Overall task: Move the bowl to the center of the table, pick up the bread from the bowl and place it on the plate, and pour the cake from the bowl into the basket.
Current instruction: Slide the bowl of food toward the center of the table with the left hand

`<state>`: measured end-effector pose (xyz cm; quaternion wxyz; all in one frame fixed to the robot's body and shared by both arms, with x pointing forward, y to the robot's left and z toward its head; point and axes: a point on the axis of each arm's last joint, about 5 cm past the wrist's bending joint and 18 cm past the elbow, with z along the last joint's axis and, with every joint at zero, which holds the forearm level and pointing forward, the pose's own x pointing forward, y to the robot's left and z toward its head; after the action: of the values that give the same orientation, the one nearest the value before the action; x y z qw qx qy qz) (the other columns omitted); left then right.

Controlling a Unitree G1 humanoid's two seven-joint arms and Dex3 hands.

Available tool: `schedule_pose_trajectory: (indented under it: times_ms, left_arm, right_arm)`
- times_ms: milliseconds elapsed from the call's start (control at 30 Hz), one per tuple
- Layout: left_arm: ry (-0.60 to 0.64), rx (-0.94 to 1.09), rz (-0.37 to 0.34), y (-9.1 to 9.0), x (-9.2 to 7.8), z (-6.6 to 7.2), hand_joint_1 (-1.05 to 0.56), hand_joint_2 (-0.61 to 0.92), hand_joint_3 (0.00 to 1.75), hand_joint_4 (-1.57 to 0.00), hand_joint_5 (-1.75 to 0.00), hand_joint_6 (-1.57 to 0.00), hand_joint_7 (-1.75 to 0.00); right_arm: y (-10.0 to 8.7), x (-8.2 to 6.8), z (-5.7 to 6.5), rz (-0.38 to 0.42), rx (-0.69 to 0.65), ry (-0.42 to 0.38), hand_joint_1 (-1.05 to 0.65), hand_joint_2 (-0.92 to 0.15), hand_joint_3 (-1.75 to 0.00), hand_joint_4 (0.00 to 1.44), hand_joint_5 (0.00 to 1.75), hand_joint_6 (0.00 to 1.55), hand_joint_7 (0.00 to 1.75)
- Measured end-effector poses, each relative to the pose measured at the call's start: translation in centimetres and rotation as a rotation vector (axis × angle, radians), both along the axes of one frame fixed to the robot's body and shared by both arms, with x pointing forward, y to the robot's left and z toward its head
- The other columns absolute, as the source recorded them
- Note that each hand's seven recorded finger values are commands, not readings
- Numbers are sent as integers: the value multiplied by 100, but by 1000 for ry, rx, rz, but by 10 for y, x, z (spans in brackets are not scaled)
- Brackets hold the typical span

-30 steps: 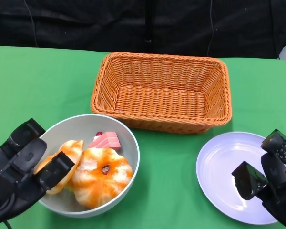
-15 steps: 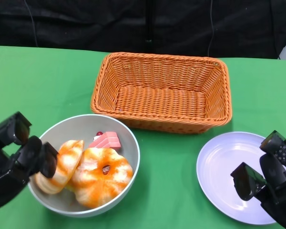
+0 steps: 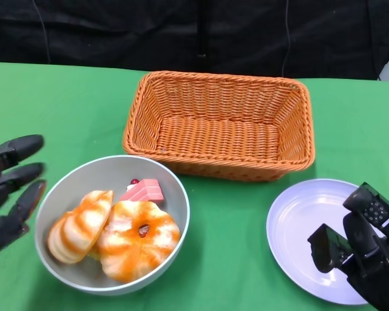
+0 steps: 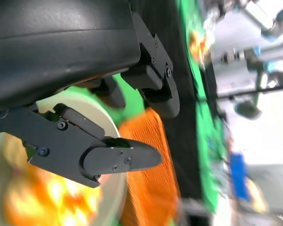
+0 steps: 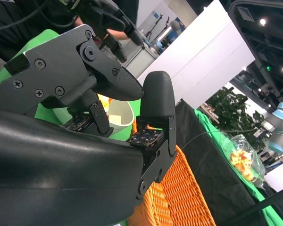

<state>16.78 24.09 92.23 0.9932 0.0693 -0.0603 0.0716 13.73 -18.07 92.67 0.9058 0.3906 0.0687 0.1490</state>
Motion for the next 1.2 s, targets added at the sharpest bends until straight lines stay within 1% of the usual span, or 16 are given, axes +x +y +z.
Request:
schedule_pose_trajectory:
  times_ms: [67, 200, 233, 300, 367, 467, 567, 667, 767, 933, 1067, 1200]
  left_arm:
    - [11, 62, 27, 1, 0, -4, -82, 92, 62, -15, -16, -45, 0]
    - [5, 95, 27, 0, 1, -6, -82, 92, 63, -15, -14, -45, 0]
    - [16, 112, 33, 0, 2, -6, -90, 92, 70, -6, -6, -29, 0]
    - [88, 174, 66, 1, 8, -6, -95, 92, 76, -1, -1, -19, 0]
    - [139, 216, 84, 3, 12, -5, -95, 92, 78, 0, 0, -15, 0]
    - [167, 233, 85, 2, 15, -5, -95, 92, 78, 0, 0, -12, 0]
    - [193, 231, 62, 0, 20, -7, -97, 92, 78, 0, 0, -9, 0]
    - [221, 225, 36, -1, 24, -10, -95, 92, 78, 0, 0, -5, 0]
    - [230, 208, 18, 0, 29, -11, -94, 92, 79, 0, 0, -4, 0]
    - [234, 21, -59, -4, 40, -19, -93, 92, 80, 0, 0, 0, 0]
    - [260, -21, -79, -6, 41, -25, -97, 92, 81, 0, 0, 0, 0]
    - [289, -52, -85, -10, 41, -31, -94, 92, 86, 0, 0, 0, 0]
  right_arm:
    - [1, 0, -1, 1, -1, 3, -18, -70, -105, 76, 175, 59, 170]
    - [2, 1, -2, 7, 4, -3, -18, -70, -105, 76, 175, 59, 171]
    - [2, 2, -2, 7, 7, -4, -18, -69, -105, 77, 175, 60, 171]
    - [3, 5, -5, 10, 23, -2, -17, -69, -105, 77, 175, 60, 171]
    - [4, 8, -7, 12, 31, -2, -17, -68, -106, 78, 175, 61, 171]
    - [5, 11, -10, 14, 33, 3, -17, -67, -106, 78, 175, 61, 171]
    - [5, 15, -12, 18, 27, 4, -16, -66, -107, 79, 175, 64, 168]
    - [6, 19, -14, 27, 33, 0, -15, -66, -108, 79, 175, 65, 167]
    - [7, 22, -16, 29, 22, 5, -16, -66, -109, 79, 175, 65, 166]
    - [10, 26, -17, 28, 23, -13, -14, -68, -107, 78, 175, 65, 165]
    - [11, 26, -19, 20, 15, -11, -14, -69, -106, 78, 175, 65, 165]
    - [13, 27, -20, 29, 21, -20, -15, -72, -102, 77, 175, 65, 165]
